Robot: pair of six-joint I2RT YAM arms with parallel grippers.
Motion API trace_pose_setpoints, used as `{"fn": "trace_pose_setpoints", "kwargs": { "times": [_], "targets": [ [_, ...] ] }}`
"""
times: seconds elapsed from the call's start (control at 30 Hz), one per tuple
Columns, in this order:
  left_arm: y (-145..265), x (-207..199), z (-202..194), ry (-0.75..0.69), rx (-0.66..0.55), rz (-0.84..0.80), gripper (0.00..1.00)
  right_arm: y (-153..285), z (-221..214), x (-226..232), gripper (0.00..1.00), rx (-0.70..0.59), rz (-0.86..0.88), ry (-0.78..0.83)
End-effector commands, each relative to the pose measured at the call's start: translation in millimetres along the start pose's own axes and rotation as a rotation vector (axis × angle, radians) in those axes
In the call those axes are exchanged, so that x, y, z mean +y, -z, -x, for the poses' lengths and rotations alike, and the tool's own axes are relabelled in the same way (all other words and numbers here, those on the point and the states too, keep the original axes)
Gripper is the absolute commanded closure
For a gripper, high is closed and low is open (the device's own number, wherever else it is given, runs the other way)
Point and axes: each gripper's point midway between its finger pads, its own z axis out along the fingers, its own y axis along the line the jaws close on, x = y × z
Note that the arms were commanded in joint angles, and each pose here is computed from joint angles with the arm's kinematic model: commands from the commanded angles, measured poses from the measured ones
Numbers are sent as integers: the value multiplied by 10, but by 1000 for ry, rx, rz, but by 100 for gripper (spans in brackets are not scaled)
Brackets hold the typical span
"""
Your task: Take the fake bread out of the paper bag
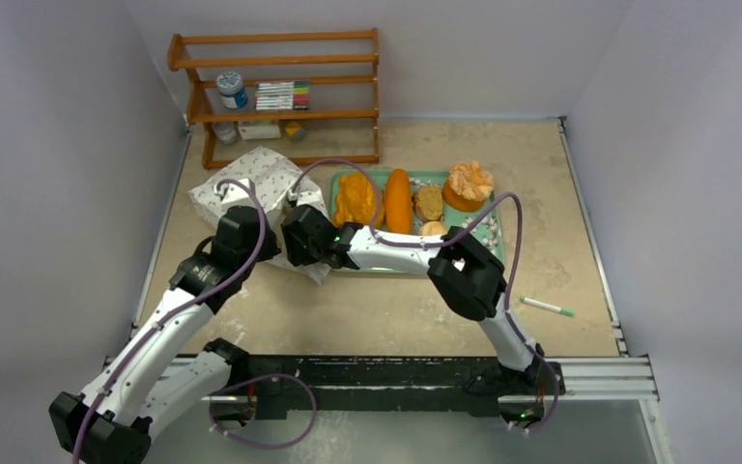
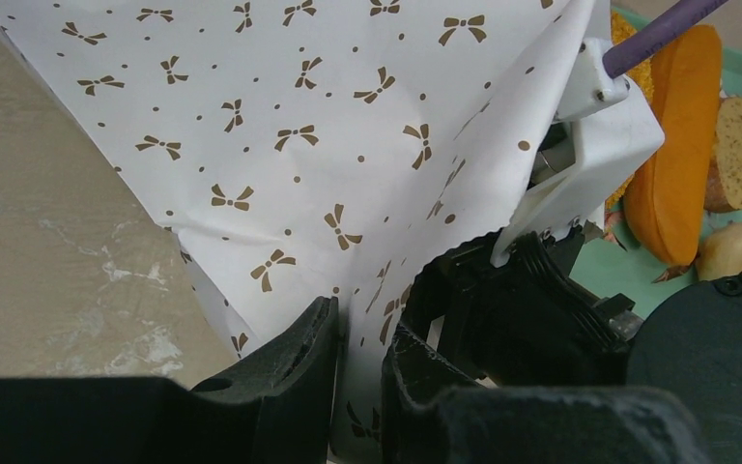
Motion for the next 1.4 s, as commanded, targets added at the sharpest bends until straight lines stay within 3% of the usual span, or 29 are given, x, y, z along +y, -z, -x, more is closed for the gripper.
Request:
{"fn": "trace_pose_setpoints", "kwargs": {
  "times": [0.0, 0.23, 0.5, 0.67, 1.07, 1.17, 1.37],
  "targets": [
    [-13, -136, 89, 35, -36, -42, 81, -13, 259, 131, 45, -50, 55, -1],
    [-6, -119, 97, 43, -43, -28, 83, -184, 262, 92, 48, -37, 41, 22],
    [65, 100, 140, 44, -55, 86, 84, -76, 332, -29, 88, -73, 47, -2],
    [215, 301, 312, 91, -105, 204, 83, 187, 432, -87, 96, -112, 43, -15],
    [383, 461, 467, 151, -165, 289, 72, 736, 465, -272, 96, -171, 48, -33],
    [345, 446, 388, 159, -138, 282, 70, 752, 526, -99, 89, -167, 118, -2],
    [240, 395, 227, 174, -88, 265, 69, 614, 433, 220, 65, -100, 173, 59]
  ]
}}
